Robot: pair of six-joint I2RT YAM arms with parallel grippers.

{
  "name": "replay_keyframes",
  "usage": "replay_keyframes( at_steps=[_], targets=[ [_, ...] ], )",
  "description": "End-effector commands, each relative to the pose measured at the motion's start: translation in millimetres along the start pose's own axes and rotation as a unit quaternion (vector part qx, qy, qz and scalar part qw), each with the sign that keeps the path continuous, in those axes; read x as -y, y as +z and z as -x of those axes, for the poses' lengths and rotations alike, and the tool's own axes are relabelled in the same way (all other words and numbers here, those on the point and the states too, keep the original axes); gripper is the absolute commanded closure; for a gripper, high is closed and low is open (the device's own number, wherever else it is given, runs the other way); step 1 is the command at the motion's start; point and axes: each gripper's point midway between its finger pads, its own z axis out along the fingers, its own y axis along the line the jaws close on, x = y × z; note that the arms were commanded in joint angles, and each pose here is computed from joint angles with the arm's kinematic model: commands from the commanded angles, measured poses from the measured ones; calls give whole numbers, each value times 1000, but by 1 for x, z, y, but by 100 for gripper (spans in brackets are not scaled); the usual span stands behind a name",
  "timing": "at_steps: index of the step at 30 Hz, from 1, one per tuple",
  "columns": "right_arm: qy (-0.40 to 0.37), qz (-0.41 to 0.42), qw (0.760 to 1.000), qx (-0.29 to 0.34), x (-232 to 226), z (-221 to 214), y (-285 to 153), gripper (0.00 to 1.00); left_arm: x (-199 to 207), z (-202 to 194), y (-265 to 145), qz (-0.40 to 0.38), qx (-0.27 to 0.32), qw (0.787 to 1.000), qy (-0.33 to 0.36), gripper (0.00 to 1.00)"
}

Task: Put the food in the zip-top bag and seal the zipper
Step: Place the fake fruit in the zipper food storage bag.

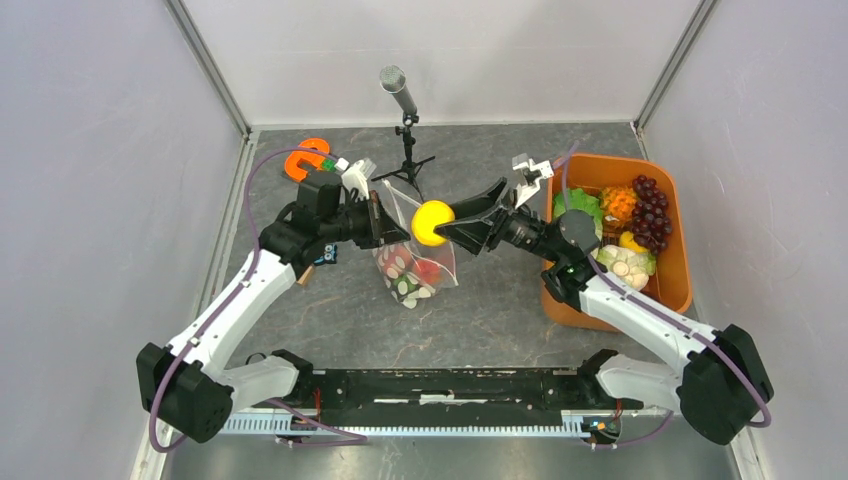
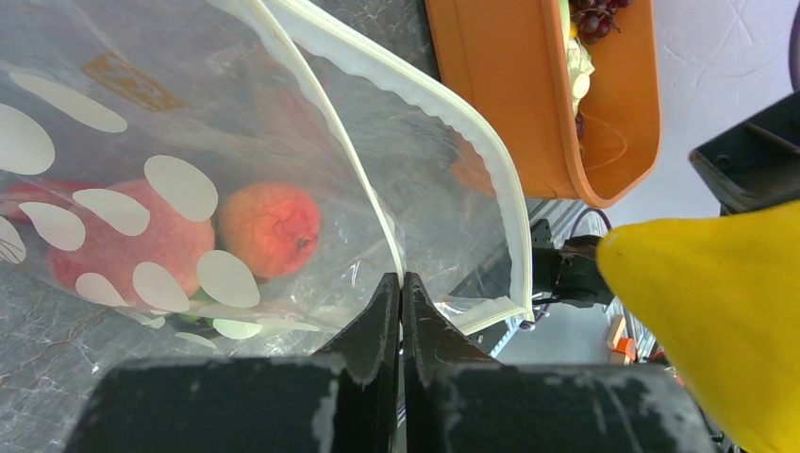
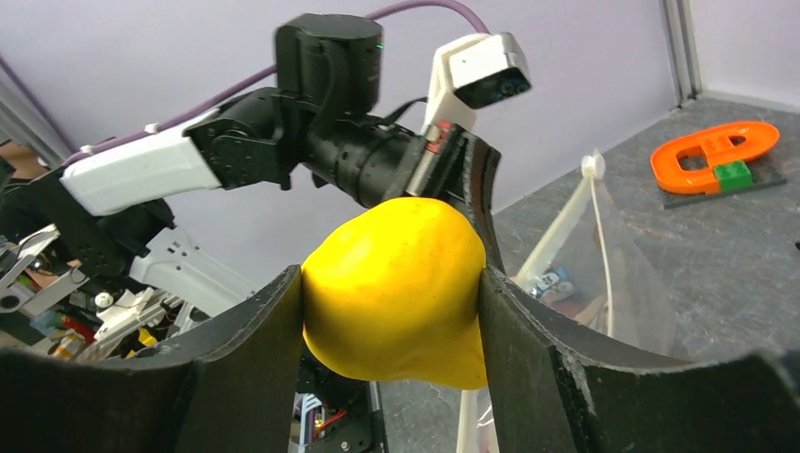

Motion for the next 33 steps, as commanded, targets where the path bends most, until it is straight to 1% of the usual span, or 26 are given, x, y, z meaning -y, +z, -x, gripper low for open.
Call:
replay_keyframes(
  at_steps=[1, 4, 7, 10, 13, 18, 22, 27, 29, 33],
  targets=[
    [12, -28, 999, 8, 13, 2, 9, 58, 18, 14, -10, -22, 28, 999, 34, 98],
    [14, -62, 998, -23, 31, -9, 15, 57, 18, 14, -11, -21, 31, 999, 33, 98],
    [19, -105, 994, -40, 49, -20, 13, 57, 18, 15, -12, -21, 34, 999, 35, 98],
    [22, -148, 987, -59, 65, -28, 10, 55, 19, 18, -16, -16, 45, 998, 38, 98],
    [15, -163, 985, -61, 71, -30, 8, 54, 17, 19, -18, -11, 52, 998, 39, 98],
    [-11, -195, 978, -71, 81, -36, 10, 48, 17, 17, -17, -13, 46, 998, 39, 98],
    [-23, -224, 972, -69, 89, -40, 12, 48, 18, 19, -17, -13, 48, 998, 40, 98],
    [-56, -235, 968, -70, 88, -42, 20, 43, 17, 19, -18, -11, 50, 998, 40, 98],
    [-68, -228, 969, -69, 83, -43, 24, 38, 15, 19, -19, -4, 50, 998, 43, 98],
    [-71, -207, 974, -60, 75, -40, 25, 24, 9, 21, -20, 15, 58, 997, 46, 98]
  ],
)
